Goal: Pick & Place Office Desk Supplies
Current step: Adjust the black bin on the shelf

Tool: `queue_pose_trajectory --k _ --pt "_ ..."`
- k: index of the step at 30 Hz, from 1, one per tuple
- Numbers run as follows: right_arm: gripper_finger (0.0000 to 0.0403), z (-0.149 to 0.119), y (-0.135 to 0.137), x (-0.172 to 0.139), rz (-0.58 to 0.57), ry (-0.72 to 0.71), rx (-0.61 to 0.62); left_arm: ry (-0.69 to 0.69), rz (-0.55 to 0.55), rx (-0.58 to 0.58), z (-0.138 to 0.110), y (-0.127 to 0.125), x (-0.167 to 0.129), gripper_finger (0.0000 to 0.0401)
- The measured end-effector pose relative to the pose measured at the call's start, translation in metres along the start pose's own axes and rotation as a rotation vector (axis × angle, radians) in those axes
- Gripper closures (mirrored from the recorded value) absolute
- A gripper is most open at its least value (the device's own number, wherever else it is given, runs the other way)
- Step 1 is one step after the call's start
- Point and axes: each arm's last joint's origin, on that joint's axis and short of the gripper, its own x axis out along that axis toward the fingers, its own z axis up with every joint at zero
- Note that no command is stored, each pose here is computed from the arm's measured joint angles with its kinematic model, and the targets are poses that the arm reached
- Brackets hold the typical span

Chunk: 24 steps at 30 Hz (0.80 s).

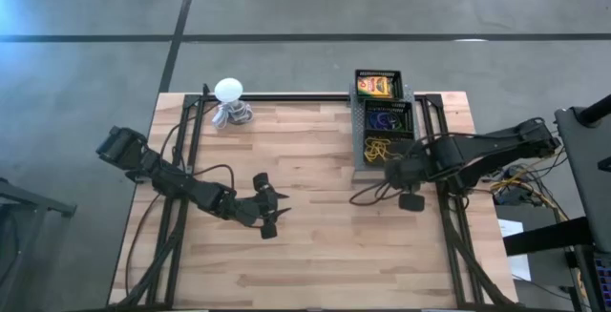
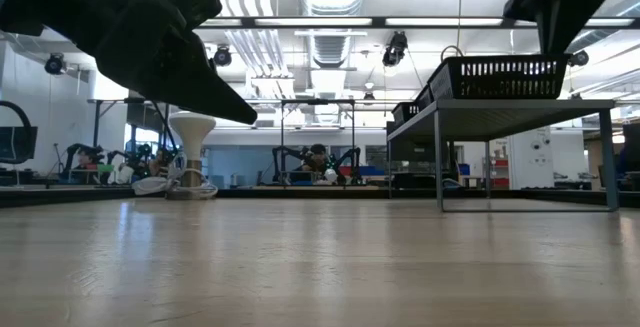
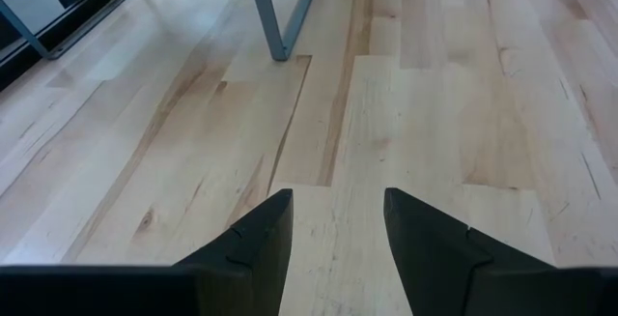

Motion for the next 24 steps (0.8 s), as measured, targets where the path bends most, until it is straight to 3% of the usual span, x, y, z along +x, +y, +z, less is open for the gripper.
queue_pose_trajectory --k 8,15,24 --pt "0.0360 -0.008 -0.003 0.004 -0.057 0.066 0.019 -0.002 0.000 -0.001 0.000 0.000 0.000 0.0233" --pt "0.0360 -0.015 -0.010 0.003 -0.208 0.100 0.065 -0.001 0.000 0.000 0.000 0.000 0.000 0.0233" --pt "0.0360 -0.015 -0.009 0.002 -0.168 0.112 0.079 0.000 0.000 0.000 0.000 0.000 0.000 0.0233"
